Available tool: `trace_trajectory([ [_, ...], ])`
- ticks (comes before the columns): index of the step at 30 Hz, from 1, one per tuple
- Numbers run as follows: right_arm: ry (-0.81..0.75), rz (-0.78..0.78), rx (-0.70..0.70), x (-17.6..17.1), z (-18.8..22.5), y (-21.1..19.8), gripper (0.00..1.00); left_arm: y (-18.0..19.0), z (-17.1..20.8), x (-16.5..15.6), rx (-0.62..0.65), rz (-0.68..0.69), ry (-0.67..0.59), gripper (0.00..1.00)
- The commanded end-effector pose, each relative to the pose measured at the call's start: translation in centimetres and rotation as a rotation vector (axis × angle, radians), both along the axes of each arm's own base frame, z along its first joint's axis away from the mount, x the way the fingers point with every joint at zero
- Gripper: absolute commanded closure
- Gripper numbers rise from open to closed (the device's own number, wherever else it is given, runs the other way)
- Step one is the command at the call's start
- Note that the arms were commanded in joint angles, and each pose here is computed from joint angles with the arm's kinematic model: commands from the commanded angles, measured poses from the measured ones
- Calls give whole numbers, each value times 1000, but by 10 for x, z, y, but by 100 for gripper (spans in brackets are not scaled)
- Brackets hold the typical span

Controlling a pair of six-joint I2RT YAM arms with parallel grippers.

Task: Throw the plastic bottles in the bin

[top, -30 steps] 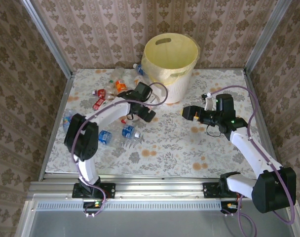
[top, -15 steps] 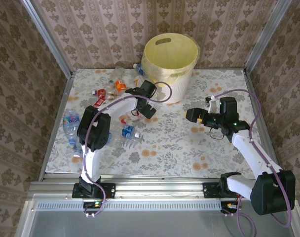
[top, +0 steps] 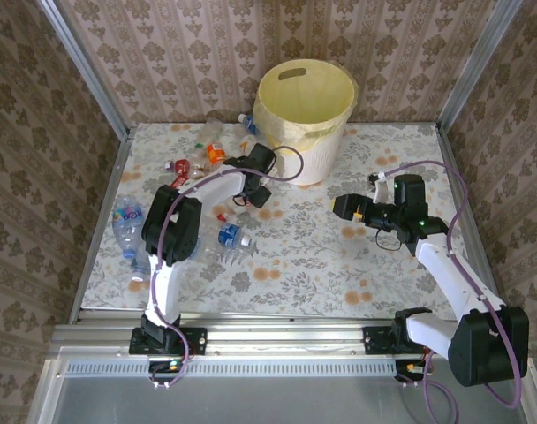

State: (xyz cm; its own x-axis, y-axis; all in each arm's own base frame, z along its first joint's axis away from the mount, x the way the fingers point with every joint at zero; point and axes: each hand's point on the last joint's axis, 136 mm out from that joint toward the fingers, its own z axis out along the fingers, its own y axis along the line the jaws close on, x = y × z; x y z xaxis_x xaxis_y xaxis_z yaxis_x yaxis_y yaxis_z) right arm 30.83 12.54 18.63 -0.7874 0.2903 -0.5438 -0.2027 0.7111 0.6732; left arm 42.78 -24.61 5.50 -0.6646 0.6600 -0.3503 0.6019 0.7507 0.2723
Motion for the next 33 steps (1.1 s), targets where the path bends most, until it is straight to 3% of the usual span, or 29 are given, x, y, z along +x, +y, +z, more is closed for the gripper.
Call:
trace_trajectory([
  [1,1,28,13,-8,-2,3,0,4,3,-6,-32,4,16,45],
  [11,2,27,19,-8,-2,3,0,2,22,-13,-93,14,-15,70],
  [23,6,23,16,-11,-4,2,0,6,53,-20,-163,38,-82,80],
  [33,9,25,11,-14,-7,2,0,2,41,-24,-171,42,-43,81],
])
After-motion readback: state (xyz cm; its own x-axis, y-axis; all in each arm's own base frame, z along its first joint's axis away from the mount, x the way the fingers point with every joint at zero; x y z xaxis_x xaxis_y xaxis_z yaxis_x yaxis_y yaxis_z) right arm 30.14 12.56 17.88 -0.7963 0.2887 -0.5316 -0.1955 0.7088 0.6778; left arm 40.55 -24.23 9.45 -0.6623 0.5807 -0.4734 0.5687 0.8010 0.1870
